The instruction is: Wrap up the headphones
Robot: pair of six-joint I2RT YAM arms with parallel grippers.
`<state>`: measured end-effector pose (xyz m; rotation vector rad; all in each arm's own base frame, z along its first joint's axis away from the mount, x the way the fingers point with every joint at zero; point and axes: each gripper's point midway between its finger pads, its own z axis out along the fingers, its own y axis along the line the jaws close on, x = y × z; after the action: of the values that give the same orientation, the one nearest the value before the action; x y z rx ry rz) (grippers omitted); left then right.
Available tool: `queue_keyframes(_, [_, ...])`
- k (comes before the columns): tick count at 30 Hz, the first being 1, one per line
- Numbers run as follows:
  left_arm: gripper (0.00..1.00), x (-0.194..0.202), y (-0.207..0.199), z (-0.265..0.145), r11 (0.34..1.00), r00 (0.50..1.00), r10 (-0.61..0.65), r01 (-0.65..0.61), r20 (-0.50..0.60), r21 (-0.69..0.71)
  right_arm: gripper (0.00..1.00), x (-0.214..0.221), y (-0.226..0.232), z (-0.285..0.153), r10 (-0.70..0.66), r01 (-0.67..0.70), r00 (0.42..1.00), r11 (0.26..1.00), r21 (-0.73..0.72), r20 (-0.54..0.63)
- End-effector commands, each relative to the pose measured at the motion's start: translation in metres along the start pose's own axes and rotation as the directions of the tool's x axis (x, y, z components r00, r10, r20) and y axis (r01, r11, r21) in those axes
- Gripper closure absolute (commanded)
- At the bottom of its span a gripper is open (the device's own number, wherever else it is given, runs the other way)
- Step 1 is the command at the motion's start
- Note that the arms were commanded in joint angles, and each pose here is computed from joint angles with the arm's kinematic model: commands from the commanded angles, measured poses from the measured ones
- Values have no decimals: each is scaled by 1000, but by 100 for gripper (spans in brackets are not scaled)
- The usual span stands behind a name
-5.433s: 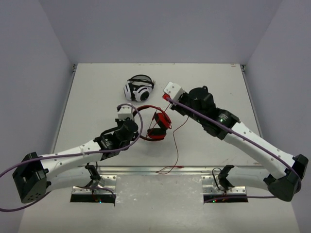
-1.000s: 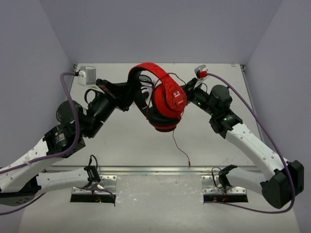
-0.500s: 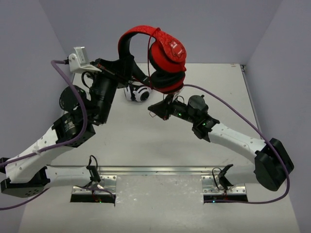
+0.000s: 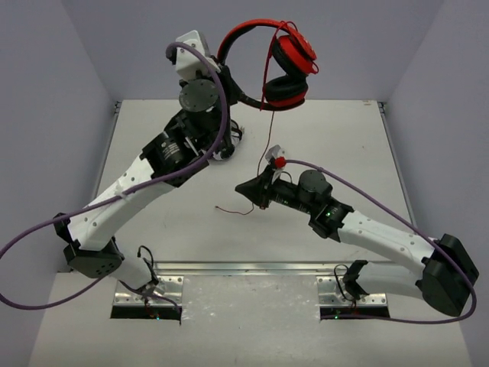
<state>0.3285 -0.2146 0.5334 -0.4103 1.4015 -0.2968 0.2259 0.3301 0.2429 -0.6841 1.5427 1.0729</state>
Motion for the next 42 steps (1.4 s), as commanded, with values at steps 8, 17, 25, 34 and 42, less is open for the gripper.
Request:
queue_keyframes(8, [100,-5,36,57,972,969,-234,231,-76,-38,99,11,-4,-8,-102,107,992,992,62,-80])
queue_keyframes(17, [100,-14,33,50,936,931,-346,352,-117,31,99,21,-2,2,-86,92,986,995,32,-145])
queue_keyframes(25, [100,-13,37,55,857,841,-495,514,-220,38,99,23,-7,13,-107,122,974,991,63,-198])
queue_keyframes(34, [100,2,59,70,816,788,-551,578,-275,18,99,28,-25,34,-117,165,947,976,142,-298])
queue_keyframes(42, [100,-4,91,61,806,791,-590,589,-163,-59,99,33,-26,58,-178,266,892,950,165,-415])
